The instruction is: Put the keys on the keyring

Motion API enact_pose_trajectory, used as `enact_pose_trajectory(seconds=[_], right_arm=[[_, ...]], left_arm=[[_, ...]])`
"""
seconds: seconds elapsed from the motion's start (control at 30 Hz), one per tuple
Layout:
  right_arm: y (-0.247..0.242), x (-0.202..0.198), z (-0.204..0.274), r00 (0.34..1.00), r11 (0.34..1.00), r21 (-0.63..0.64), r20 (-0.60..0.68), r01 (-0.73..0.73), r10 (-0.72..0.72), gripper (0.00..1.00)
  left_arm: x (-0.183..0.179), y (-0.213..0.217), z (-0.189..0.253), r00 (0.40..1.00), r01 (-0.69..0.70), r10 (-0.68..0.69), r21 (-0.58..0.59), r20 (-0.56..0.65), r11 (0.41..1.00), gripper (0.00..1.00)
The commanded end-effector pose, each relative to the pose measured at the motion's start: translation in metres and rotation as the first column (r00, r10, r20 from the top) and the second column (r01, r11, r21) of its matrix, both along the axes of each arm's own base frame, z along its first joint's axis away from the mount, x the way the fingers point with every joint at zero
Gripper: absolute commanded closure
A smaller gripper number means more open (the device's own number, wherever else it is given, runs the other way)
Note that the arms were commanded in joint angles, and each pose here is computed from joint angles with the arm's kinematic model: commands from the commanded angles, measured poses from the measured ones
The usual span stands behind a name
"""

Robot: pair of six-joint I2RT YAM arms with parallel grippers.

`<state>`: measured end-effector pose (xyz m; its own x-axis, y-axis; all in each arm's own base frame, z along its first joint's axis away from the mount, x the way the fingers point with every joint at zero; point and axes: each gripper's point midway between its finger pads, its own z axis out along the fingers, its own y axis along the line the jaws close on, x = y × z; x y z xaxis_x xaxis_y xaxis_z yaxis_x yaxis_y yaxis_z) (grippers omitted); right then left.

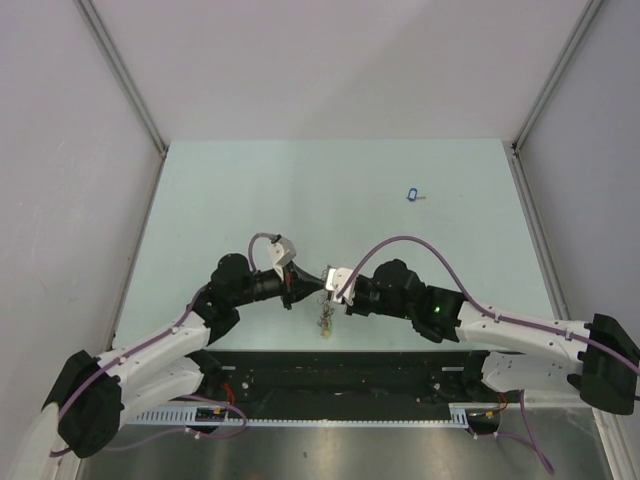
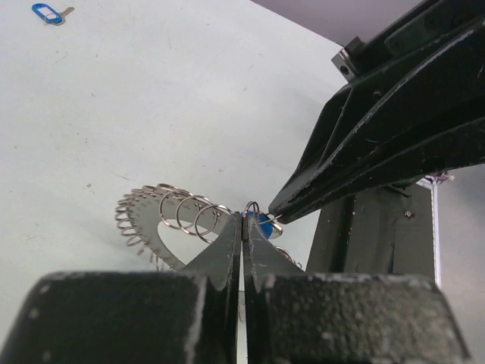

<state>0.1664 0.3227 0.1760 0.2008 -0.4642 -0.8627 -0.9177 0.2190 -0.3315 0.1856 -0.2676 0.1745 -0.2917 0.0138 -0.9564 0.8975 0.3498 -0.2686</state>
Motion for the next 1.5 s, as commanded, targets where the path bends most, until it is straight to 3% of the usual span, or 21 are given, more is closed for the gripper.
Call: enact_pose_trajectory(seconds=[0.0, 0.33, 0.7, 0.9, 1.27, 1.47], right_arm=[[0.011, -0.007, -0.003, 0.999, 0.998, 0.057, -0.034, -0.009, 0.011, 1.00], [0.017, -0.003, -0.005, 0.998, 0.984, 0.171, -0.062, 0.039, -0.029, 1.00], [0.013, 0.006, -0.008, 0.995, 0.978, 0.193, -0.070, 0.080, -0.067, 1.00], [0.015, 0.008, -0.009, 0.995, 0.978, 0.197, -0.075, 0.072, -0.059, 0.91], [0.017, 0.010, -0.009, 0.996, 0.976, 0.206, -0.071, 0.065, -0.052, 0.86], [0.015, 0.012, -0.002, 0.996, 0.971, 0.229, -0.075, 0.072, -0.056, 0.78]], left_arm=[[0.010, 0.000, 0.045, 0.994, -0.051, 0.065, -0.149, 0.091, 0.988, 1.00], [0.009, 0.006, 0.050, 0.990, -0.080, 0.103, -0.221, 0.096, 0.972, 1.00], [0.005, 0.005, 0.043, 0.992, -0.062, 0.083, -0.208, 0.093, 0.976, 1.00], [0.003, 0.003, 0.043, 0.993, -0.046, 0.067, -0.205, 0.098, 0.978, 1.00], [0.001, 0.002, 0.046, 0.993, -0.026, 0.049, -0.212, 0.106, 0.977, 1.00], [-0.001, 0.001, 0.045, 0.994, -0.015, 0.038, -0.210, 0.105, 0.978, 1.00]])
